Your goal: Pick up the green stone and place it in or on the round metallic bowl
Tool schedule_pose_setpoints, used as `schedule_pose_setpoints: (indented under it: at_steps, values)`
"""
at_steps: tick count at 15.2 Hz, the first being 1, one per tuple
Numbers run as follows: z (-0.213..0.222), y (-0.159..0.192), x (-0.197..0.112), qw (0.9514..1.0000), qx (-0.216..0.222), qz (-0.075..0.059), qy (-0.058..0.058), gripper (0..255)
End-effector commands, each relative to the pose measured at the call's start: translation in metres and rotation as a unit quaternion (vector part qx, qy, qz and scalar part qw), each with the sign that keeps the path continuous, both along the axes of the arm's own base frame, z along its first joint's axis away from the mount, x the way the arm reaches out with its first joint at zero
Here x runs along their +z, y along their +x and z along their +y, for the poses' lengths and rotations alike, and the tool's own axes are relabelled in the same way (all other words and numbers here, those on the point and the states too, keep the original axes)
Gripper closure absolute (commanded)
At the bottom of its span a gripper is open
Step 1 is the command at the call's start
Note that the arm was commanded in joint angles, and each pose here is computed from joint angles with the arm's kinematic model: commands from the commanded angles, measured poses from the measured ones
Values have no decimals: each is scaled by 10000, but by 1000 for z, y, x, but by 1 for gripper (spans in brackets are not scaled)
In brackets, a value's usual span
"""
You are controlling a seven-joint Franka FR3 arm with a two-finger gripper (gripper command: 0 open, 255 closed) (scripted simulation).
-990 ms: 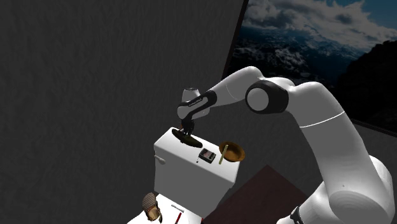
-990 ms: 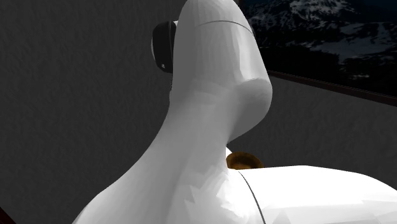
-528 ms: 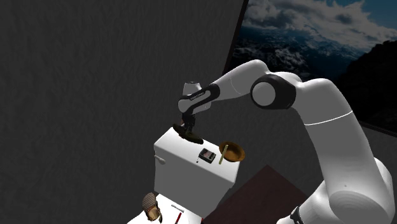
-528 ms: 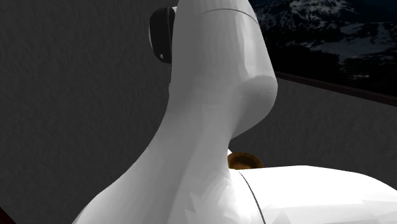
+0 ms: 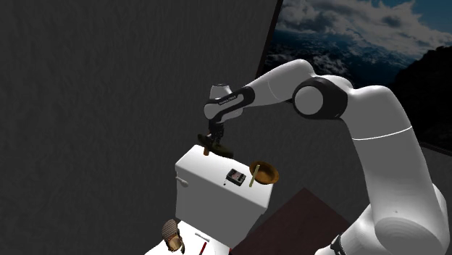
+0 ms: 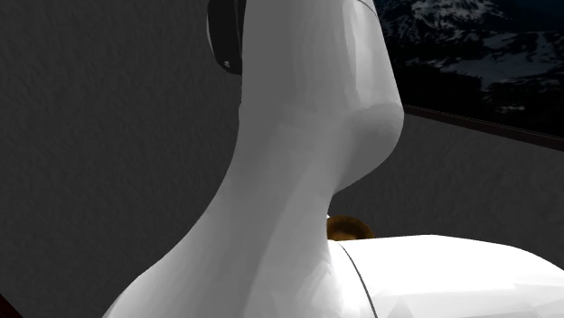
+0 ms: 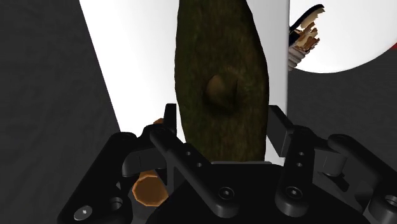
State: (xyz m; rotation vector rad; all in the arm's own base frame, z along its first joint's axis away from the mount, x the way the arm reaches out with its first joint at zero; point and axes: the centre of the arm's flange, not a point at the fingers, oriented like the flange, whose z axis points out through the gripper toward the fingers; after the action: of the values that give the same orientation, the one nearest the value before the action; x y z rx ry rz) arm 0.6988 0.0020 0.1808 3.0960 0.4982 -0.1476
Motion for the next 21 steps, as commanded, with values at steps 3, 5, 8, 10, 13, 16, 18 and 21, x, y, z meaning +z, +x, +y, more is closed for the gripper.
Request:
schedule_pose_setpoints:
  at_steps: [3, 5, 8, 10, 13, 16, 18, 21]
  values:
    - [0, 0, 16, 10000, 1, -1, 0, 255]
    - [-17, -20, 16, 10000, 1, -1, 0, 255]
    - [-43, -50, 15, 10000, 1, -1, 0, 255]
    - [-60, -70, 15, 10000, 1, -1, 0, 255]
    - [-86, -100, 15, 10000, 1, -1, 0, 255]
    - [-112, -129, 15, 10000, 1, -1, 0, 255]
    - [-130, -149, 15, 10000, 1, -1, 0, 255]
    - [-156, -179, 15, 10000, 1, -1, 0, 255]
